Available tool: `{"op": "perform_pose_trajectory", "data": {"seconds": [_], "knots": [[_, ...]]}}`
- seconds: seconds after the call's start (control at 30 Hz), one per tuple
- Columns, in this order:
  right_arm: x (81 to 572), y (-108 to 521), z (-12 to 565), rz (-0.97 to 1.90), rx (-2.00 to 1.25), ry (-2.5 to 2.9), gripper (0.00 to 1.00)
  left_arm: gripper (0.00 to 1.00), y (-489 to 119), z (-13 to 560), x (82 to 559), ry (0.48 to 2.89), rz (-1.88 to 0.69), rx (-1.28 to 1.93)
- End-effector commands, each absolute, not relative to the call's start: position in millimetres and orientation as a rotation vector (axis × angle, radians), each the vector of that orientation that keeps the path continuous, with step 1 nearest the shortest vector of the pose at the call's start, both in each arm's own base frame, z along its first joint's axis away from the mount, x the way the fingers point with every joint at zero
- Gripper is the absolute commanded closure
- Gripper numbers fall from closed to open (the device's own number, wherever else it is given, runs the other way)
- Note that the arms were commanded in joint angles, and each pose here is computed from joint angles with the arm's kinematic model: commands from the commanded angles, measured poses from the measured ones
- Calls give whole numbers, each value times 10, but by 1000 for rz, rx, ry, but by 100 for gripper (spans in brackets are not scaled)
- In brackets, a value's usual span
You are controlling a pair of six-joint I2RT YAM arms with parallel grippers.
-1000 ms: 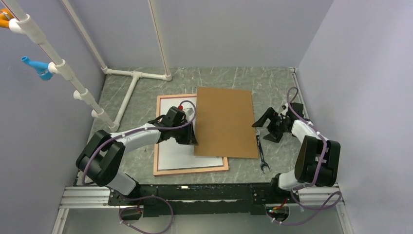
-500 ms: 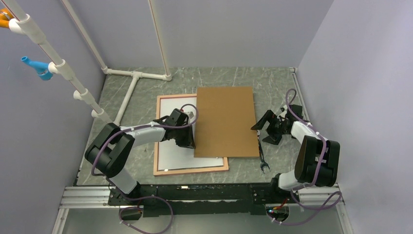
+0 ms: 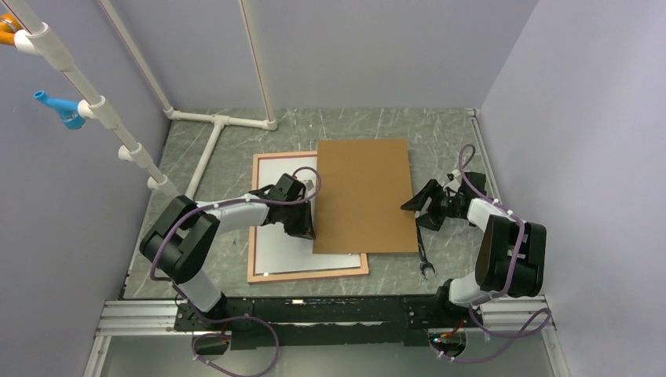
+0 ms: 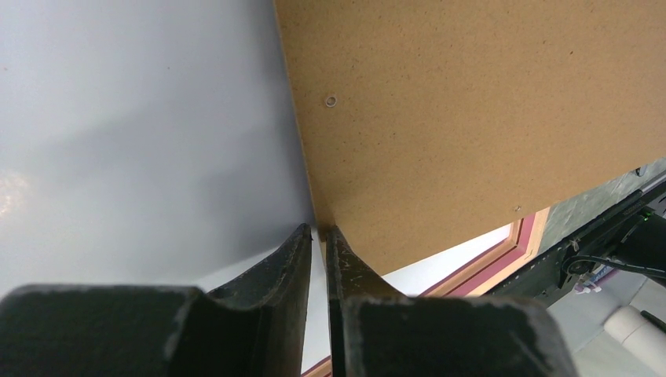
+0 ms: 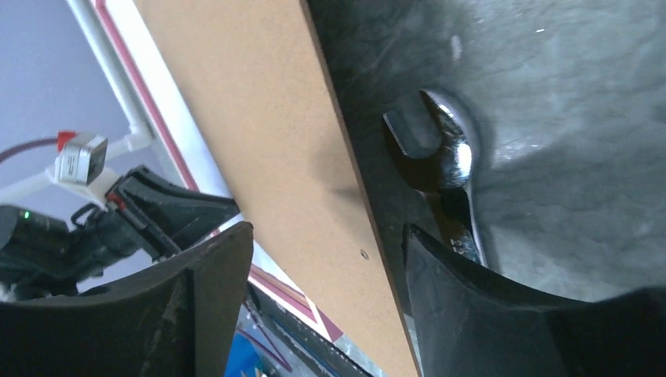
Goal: Put the photo into the frame
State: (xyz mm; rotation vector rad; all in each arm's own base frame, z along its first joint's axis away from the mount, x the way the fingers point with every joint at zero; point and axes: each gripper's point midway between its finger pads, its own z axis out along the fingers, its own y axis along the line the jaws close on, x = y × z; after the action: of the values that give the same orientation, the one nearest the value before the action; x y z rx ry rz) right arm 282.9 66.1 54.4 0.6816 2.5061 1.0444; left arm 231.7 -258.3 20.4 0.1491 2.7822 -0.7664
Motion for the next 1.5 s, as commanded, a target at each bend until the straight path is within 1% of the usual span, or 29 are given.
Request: {"op": "perform_pose_trajectory", "data": {"seconds": [0.0, 0.23, 0.33, 0.4, 0.5, 0.63, 0.67, 0.8, 0.87, 0.9, 1.0, 1.1, 1.27, 1.47], "knots": [[2916, 835, 738, 1242, 595, 2379, 32, 82, -2572, 136, 2309, 2803, -732, 160], [2924, 941, 877, 1378, 555, 2299, 48, 82, -2581, 138, 2308, 2799, -739, 164], [2921, 975, 978, 1418, 542, 2269, 60, 81, -2590, 145, 2309, 2796, -746, 169], [2953, 996, 1069, 1432, 498, 2235, 66, 80, -2593, 159, 2309, 2791, -749, 172], [2971, 1050, 1176, 1443, 455, 2215, 79, 78, -2590, 183, 2320, 2778, -747, 179], [2999, 1103, 1324, 1426, 414, 2198, 96, 71, -2591, 242, 2330, 2751, -749, 189], [3010, 1102, 1362, 1416, 407, 2194, 99, 67, -2594, 270, 2338, 2739, -748, 194], [3064, 1072, 1570, 1363, 386, 2179, 100, 51, -2567, 486, 2395, 2661, -747, 203], [3101, 1057, 1696, 1335, 372, 2170, 100, 45, -2548, 619, 2429, 2619, -740, 205], [3112, 1051, 1754, 1319, 369, 2171, 100, 40, -2535, 688, 2446, 2599, -734, 207], [3161, 1041, 1983, 1268, 337, 2172, 100, 30, -2499, 902, 2479, 2547, -723, 203], [3210, 1058, 2188, 1192, 294, 2184, 100, 25, -2456, 1111, 2492, 2496, -720, 195], [3221, 1203, 2471, 1103, 220, 2214, 100, 22, -2394, 1432, 2481, 2421, -736, 173], [3171, 1421, 2737, 1027, 134, 2226, 100, 17, -2381, 1780, 2447, 2323, -858, 133]]}}
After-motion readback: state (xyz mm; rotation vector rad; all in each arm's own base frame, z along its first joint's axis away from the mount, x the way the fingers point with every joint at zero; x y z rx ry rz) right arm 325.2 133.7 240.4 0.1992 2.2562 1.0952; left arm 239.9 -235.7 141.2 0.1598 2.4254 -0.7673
